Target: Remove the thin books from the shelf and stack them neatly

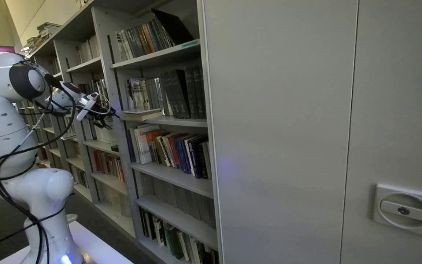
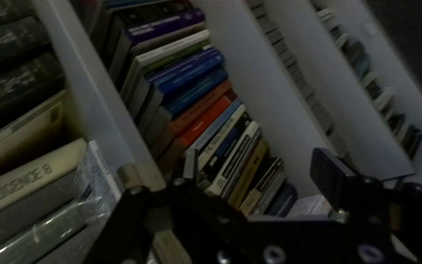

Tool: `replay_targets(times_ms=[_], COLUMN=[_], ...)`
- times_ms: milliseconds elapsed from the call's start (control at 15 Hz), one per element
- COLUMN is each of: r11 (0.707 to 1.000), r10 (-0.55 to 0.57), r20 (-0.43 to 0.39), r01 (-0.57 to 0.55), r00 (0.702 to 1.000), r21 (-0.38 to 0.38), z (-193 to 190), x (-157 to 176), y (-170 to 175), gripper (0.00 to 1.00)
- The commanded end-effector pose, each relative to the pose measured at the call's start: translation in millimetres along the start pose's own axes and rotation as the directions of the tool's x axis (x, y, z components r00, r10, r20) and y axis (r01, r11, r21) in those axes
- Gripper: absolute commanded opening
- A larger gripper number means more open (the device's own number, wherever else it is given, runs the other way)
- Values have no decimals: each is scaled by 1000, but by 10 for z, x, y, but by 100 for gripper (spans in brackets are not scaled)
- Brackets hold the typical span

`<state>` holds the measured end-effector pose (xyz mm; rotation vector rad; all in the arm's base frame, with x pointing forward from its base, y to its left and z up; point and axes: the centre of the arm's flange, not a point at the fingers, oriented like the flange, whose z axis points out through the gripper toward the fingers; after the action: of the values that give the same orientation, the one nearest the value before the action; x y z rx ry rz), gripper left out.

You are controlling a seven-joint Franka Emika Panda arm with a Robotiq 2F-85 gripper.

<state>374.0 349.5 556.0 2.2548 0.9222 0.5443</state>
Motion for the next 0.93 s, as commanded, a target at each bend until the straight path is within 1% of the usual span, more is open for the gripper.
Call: replay_targets(times_ms=[0,133,267,333,400,467,533,667,733,867], r11=[989,991,991,986,974,959,951,934,925,899], r10=[76,89,85,94,105,134,143,166,173,182], r20=[35,-18,-43,-25,17,89,133,235,286,376], r01=[-79,-87,-80,-89,-106,-152,-173,-229,-255,-309], r00=[997,996,995,995,994,987,981,958,942,909], r21=[122,103,110,144,199,239,257,274,280,311], z=[-240,-295,-330,-347,-356,-321,-291,-172,-108,-44], x=[-20,90,215,265,322,377,396,393,375,347], y=[111,155,203,215,228,226,224,218,216,207], gripper=[51,35,20,13,6,0,0,0,0,0])
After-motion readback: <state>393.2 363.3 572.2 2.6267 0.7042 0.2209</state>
